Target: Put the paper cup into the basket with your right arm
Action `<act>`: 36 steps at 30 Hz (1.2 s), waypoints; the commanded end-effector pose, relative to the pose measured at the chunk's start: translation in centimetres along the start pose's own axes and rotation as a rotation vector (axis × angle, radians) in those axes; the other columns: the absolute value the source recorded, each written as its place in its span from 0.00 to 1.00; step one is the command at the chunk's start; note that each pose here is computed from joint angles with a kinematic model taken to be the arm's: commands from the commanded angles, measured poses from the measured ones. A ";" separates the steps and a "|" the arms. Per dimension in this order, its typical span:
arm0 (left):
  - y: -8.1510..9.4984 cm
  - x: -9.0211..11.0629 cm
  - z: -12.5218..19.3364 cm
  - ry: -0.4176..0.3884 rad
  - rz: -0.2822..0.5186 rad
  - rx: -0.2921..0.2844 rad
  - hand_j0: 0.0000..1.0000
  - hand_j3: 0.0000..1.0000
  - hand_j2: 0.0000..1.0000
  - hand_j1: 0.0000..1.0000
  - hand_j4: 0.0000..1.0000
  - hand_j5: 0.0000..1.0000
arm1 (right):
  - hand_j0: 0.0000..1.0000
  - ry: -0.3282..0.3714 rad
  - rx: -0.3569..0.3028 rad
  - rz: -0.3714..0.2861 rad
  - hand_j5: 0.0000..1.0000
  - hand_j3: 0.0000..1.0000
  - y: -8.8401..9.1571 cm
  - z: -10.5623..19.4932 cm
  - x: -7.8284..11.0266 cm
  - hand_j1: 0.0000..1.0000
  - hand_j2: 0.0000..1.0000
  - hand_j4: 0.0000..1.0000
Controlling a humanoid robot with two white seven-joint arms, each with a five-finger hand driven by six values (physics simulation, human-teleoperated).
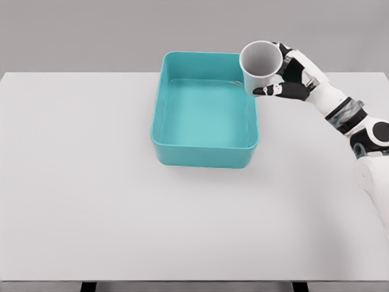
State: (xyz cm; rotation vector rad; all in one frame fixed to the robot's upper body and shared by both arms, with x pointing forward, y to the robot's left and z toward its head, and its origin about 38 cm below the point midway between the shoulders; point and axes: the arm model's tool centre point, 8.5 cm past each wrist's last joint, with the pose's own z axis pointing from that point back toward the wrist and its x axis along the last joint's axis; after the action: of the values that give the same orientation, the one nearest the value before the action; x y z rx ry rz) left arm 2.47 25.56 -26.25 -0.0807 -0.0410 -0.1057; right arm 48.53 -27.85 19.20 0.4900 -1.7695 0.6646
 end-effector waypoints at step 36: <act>0.0 0.0 0.0 0.000 0.000 0.000 1.00 1.00 1.00 1.00 1.00 1.00 | 0.60 0.222 0.144 0.365 0.60 0.60 4.8 -7.6 0.0 0.60 0.60 0.60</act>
State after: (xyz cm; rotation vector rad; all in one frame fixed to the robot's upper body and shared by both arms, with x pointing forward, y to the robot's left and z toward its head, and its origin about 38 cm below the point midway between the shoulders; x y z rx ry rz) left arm 2.47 25.56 -26.25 -0.0807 -0.0411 -0.1057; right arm 50.97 -19.50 20.04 0.1906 -1.6261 1.0557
